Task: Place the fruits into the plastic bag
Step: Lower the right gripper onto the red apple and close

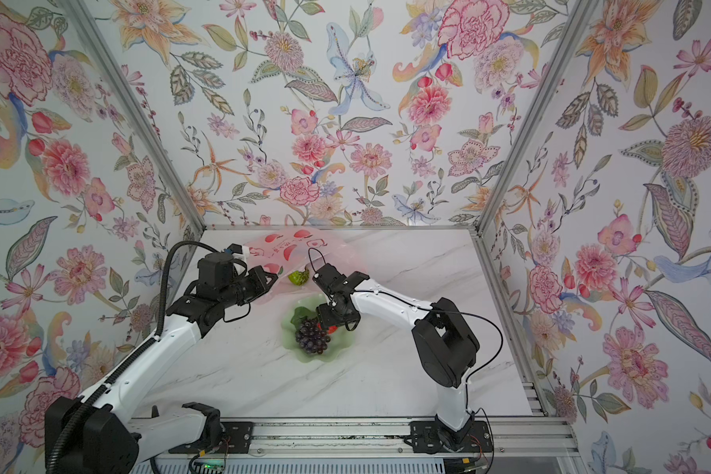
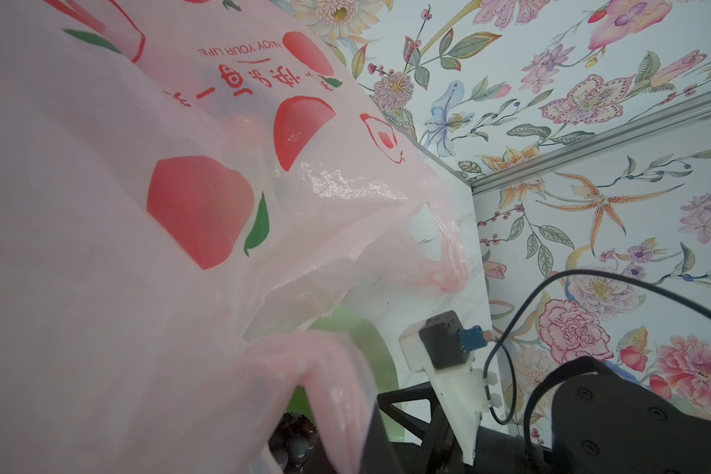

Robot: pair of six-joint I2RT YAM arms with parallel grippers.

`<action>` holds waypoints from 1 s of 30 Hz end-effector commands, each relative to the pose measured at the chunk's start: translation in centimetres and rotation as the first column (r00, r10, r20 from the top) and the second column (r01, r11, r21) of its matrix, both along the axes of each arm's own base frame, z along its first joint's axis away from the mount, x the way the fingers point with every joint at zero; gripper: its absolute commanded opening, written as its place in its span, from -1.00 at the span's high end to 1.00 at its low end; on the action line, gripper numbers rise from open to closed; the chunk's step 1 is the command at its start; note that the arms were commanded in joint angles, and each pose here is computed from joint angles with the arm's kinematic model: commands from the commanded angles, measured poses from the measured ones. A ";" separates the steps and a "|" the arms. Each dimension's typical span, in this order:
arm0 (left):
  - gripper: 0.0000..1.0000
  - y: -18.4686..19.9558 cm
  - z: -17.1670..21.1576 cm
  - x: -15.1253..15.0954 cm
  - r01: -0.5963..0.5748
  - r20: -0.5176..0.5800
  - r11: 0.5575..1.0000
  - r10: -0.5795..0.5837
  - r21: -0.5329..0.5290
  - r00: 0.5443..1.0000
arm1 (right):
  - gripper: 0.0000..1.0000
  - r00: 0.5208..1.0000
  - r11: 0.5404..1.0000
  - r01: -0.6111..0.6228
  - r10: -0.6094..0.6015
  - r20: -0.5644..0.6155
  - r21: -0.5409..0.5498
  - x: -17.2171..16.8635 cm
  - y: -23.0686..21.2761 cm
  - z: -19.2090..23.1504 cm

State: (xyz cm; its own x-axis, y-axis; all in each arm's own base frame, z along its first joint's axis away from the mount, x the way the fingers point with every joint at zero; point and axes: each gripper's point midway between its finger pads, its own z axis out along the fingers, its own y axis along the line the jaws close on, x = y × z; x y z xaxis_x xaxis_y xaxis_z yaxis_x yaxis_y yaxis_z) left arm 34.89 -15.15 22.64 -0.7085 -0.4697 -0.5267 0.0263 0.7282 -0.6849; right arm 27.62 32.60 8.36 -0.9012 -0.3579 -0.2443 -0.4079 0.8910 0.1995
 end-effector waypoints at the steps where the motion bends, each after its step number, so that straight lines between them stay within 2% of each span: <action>1: 1.00 -0.3 0.5 -0.6 0.027 0.013 1.000 -0.027 0.006 1.000 | -0.41 1.000 1.000 0.012 -0.012 -0.022 0.003 0.2 0.5 -0.2; 12: 1.00 -0.3 0.5 -0.4 0.030 0.012 0.999 -0.030 0.017 0.999 | -0.56 0.999 0.999 0.028 -0.029 -0.043 -0.027 1.5 0.7 -2.4; 23: 1.00 -0.4 0.4 -0.2 0.031 0.008 0.999 -0.031 0.015 0.999 | -0.60 0.998 0.998 0.044 -0.046 -0.050 -0.041 2.9 0.8 -3.6; 24: 1.00 -0.4 0.5 -0.2 0.031 0.010 0.999 -0.032 0.014 0.999 | -0.64 0.998 0.998 0.044 -0.046 -0.050 -0.043 2.9 0.8 -3.7; 26: 1.00 -0.4 0.5 -0.2 0.030 0.008 0.999 -0.030 0.014 1.000 | -0.92 0.998 0.998 0.046 -0.048 -0.047 -0.044 3.0 0.9 -3.7; 27: 1.00 -0.4 0.5 -0.2 0.030 0.011 0.999 -0.030 0.016 0.999 | -0.99 0.998 0.998 0.047 -0.049 -0.046 -0.041 3.1 0.9 -3.6; 30: 1.00 -0.4 0.5 -0.3 0.030 0.009 0.999 -0.030 0.017 1.000 | -0.99 0.998 0.998 0.047 -0.049 -0.042 -0.041 3.2 1.0 -3.6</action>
